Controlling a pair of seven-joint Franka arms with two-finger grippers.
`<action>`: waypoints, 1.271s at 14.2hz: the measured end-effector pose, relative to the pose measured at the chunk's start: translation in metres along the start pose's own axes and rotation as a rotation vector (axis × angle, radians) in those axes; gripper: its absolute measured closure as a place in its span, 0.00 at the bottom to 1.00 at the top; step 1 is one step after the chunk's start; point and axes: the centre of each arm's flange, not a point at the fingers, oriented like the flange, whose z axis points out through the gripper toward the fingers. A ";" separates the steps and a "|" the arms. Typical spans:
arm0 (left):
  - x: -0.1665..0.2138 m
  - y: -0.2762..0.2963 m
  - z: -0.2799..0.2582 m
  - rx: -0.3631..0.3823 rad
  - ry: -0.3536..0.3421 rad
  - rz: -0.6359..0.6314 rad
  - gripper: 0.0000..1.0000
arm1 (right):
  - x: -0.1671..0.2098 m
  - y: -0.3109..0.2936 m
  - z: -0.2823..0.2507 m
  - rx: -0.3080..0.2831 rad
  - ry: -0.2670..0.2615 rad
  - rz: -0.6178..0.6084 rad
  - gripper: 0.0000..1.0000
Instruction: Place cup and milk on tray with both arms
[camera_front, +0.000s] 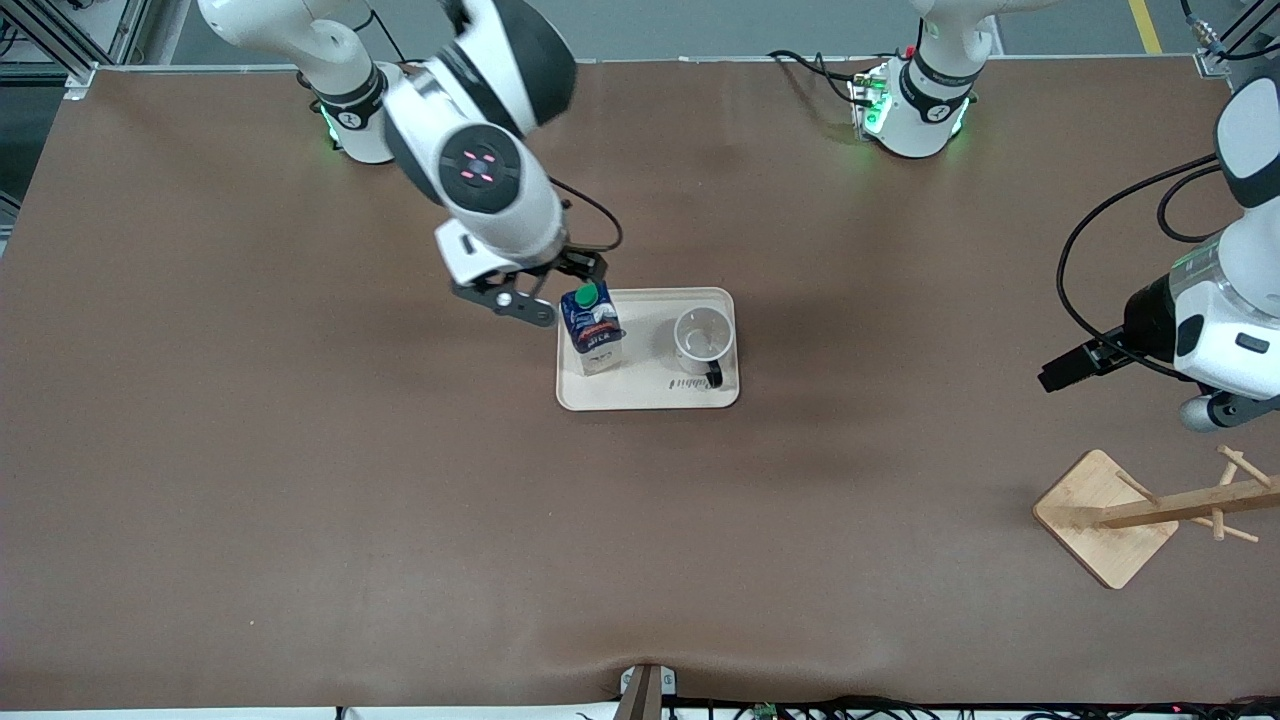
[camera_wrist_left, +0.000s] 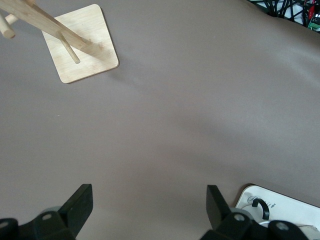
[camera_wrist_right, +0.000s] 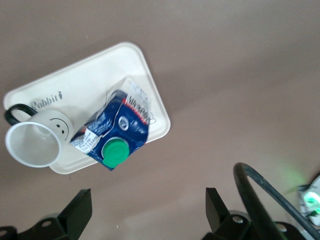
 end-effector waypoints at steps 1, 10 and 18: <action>-0.002 0.001 -0.001 0.003 -0.006 0.002 0.00 | 0.011 0.018 -0.023 -0.002 -0.010 0.025 0.00; -0.016 -0.001 -0.024 0.012 -0.006 0.034 0.00 | 0.144 0.256 -0.145 0.093 0.146 -0.044 0.00; -0.015 -0.002 -0.025 0.012 -0.005 0.171 0.00 | 0.146 0.376 -0.099 0.126 0.279 -0.185 0.00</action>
